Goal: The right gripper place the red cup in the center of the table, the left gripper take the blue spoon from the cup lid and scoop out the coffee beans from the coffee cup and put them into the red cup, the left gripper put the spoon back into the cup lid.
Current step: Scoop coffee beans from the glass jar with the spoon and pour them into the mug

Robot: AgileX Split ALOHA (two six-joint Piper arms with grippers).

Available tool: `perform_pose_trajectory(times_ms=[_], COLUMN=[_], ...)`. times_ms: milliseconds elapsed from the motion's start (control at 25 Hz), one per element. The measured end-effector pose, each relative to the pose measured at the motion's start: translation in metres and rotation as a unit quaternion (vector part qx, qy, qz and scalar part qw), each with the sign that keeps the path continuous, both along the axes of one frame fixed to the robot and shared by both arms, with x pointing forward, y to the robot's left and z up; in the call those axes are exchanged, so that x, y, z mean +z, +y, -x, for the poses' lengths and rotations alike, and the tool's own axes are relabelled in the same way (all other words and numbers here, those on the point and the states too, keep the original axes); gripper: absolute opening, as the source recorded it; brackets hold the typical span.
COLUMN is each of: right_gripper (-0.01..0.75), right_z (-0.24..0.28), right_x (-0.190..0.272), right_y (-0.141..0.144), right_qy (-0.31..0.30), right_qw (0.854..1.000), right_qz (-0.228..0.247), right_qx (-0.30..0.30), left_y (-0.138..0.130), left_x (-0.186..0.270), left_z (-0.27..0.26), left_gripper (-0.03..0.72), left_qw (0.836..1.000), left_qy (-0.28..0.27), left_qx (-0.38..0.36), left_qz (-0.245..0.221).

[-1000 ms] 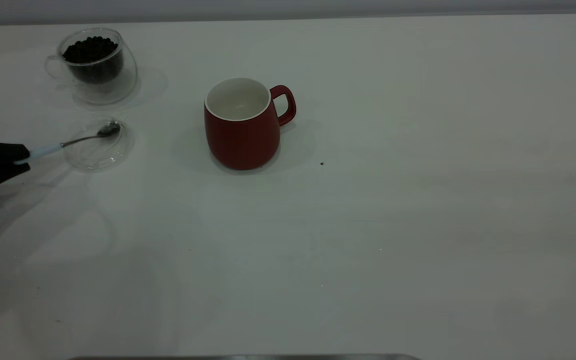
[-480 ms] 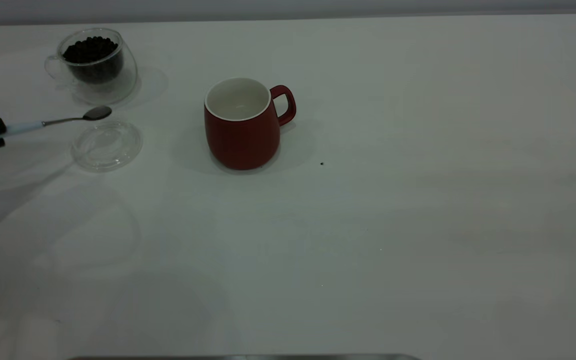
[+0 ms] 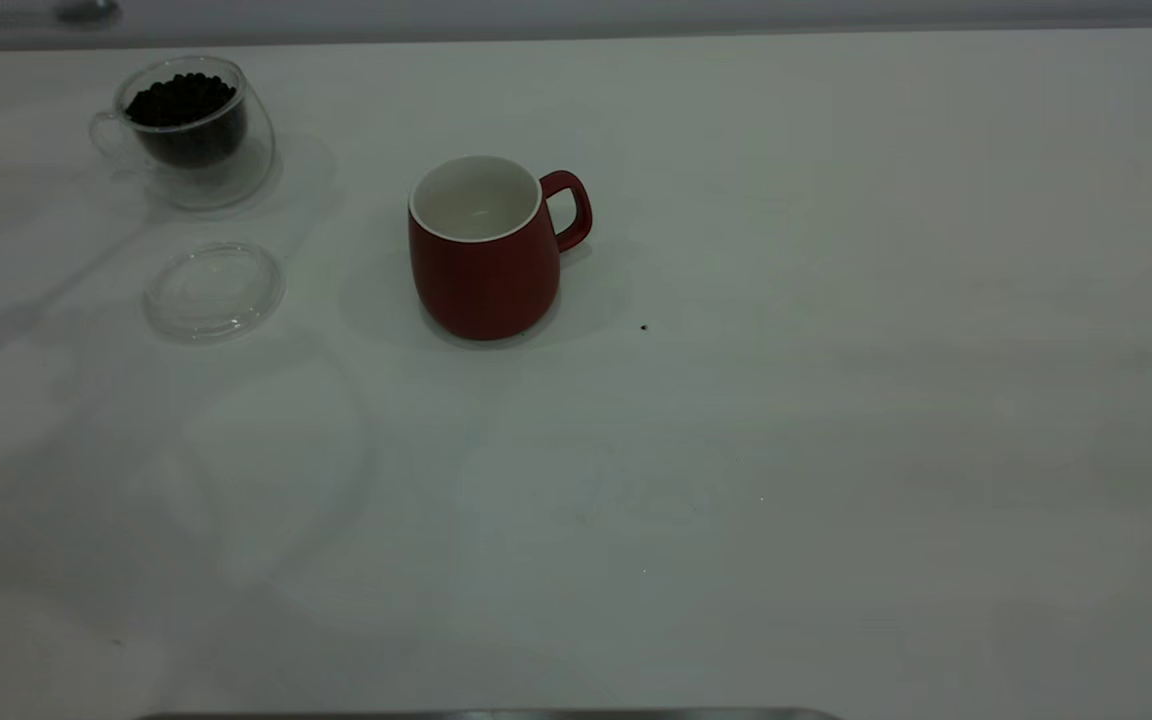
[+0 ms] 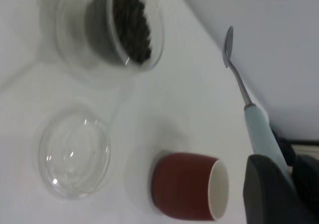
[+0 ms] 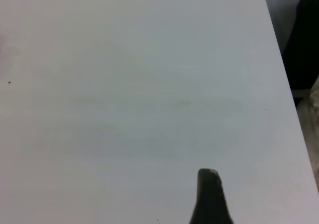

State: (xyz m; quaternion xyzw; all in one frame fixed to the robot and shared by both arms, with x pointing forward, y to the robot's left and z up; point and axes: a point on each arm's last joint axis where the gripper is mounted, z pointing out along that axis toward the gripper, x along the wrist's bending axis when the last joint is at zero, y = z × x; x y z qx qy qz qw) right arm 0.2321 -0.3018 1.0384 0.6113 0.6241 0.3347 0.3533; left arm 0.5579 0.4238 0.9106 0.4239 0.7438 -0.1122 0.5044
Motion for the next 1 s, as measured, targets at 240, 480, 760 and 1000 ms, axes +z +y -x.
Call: perform_pose_trajectory(times_ms=[240, 480, 760, 1000], right_gripper=[0.574, 0.574, 0.574, 0.574], right_z=[0.000, 0.000, 0.000, 0.000], right_x=[0.000, 0.000, 0.000, 0.000], right_y=[0.000, 0.000, 0.000, 0.000], right_qy=[0.000, 0.000, 0.000, 0.000], right_qw=[1.000, 1.000, 1.000, 1.000], right_qz=[0.000, 0.000, 0.000, 0.000], right_qx=[0.000, 0.000, 0.000, 0.000], left_y=[0.012, 0.004, -0.009, -0.012], left_x=[0.020, -0.001, -0.051, -0.070], left_z=[-0.040, -0.089, -0.117, -0.120], left_gripper=[0.124, 0.124, 0.124, 0.124], left_qw=[0.994, 0.988, 0.989, 0.990], left_qy=[0.059, 0.077, 0.095, 0.072], left_qx=[-0.051, -0.094, -0.094, -0.106], left_qz=[-0.076, -0.098, -0.057, -0.063])
